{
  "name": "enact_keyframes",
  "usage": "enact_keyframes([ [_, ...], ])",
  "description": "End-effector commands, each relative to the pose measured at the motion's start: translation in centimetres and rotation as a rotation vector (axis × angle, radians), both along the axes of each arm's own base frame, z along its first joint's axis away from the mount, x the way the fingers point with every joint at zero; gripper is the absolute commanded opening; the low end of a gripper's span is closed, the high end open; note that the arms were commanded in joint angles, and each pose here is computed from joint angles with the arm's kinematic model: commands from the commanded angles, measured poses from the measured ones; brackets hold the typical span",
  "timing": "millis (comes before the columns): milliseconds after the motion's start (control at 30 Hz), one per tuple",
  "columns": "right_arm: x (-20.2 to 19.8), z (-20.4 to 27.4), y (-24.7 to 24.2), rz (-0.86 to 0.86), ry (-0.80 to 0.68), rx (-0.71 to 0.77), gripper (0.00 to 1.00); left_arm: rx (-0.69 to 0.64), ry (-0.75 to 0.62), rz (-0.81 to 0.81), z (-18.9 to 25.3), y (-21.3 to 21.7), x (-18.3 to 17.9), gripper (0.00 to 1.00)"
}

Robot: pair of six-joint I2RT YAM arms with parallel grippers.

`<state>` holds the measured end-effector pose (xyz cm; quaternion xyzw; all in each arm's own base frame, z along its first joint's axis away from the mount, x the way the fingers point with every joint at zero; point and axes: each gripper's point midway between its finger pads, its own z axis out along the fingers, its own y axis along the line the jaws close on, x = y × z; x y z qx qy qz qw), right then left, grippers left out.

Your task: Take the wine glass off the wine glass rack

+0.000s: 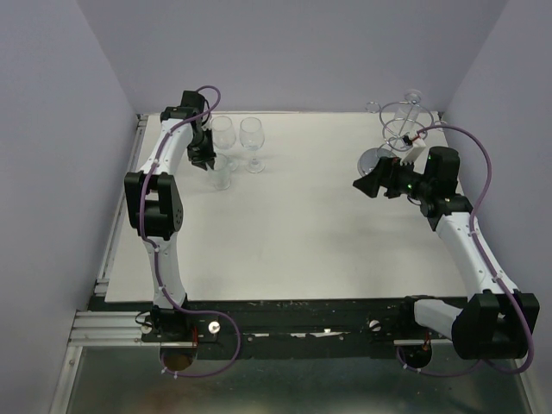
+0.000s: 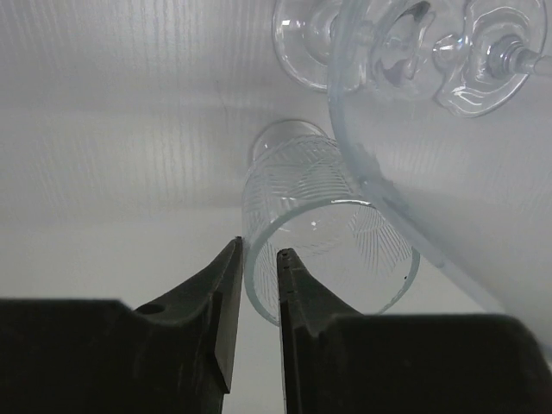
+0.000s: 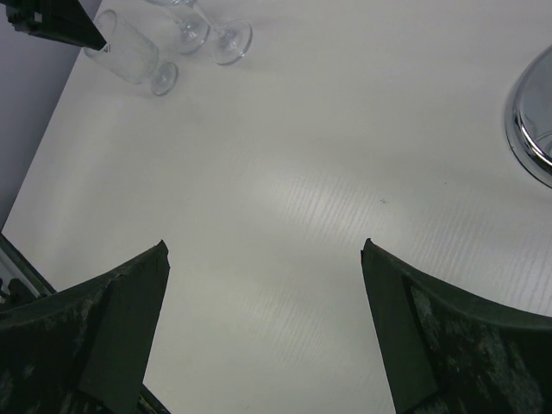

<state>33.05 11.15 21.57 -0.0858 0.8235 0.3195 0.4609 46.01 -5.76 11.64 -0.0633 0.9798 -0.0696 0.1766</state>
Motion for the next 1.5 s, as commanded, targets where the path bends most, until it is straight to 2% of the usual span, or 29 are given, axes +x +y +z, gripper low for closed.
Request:
enact_keyframes([
  [0,0.7,-0.3,-0.2,-0.022,-0.008,-0.008,1.00,0.010,-0.009,0.008,-0.1,0.4,0.2,0.33],
  [333,0.7,-0.4,-0.2,-0.025,-0.006,-0.005,1.00,0.025,-0.046,0.009,1.2,0.7,0.5,0.39],
  [400,0.7,-0.4,-0.2,-0.025,-0.007,-0.005,1.00,0.040,-0.071,0.033,2.3,1.1,0.5,0.43],
  [500,0.6,-0.6,-0.2,-0.025,0.000,-0.005,1.00,0.040,-0.136,0.049,4.8,1.3,0.4,0.53],
  [600,0.6,-0.5,-0.1,-0.021,-0.001,-0.003,1.00,0.053,-0.182,0.057,7.0,1.8,-0.2,0.79],
  [633,0.7,-0.4,-0.1,-0.018,-0.006,-0.001,1.00,0.078,-0.196,0.071,7.6,2.3,-0.3,0.86],
  [667,0.7,-0.3,-0.1,-0.017,-0.010,-0.001,1.00,0.074,-0.206,0.064,8.2,2.4,-0.6,0.87],
  [933,0.9,1.8,0.8,0.045,-0.061,0.020,1.00,0.098,-0.269,0.029,10.9,3.1,-2.1,0.90],
  [967,0.8,2.8,1.2,0.082,-0.094,0.024,1.00,0.096,-0.305,0.024,12.0,3.1,-1.9,0.90],
  [1033,0.8,5.5,1.8,0.157,-0.177,0.020,1.00,0.045,-0.406,-0.024,15.1,1.9,-1.3,0.99],
  [1133,1.7,9.4,2.1,0.212,-0.313,-0.018,1.00,-0.082,-0.663,-0.041,21.6,-0.3,-0.2,0.99],
  [1233,3.9,13.6,1.0,0.143,-0.433,-0.078,1.00,-0.171,-0.880,-0.096,26.0,-3.4,-0.3,0.99],
  [1300,5.2,16.1,-0.2,0.088,-0.504,-0.121,1.00,-0.137,-0.934,-0.150,26.5,-5.4,-0.5,0.99],
  [1367,6.3,18.1,-1.6,0.021,-0.543,-0.146,1.00,-0.092,-0.939,-0.194,26.2,-7.2,-0.4,0.99],
  [1467,8.4,19.7,-5.3,-0.167,-0.580,-0.258,1.00,-0.121,-0.917,-0.271,25.1,-10.2,-0.8,0.99],
])
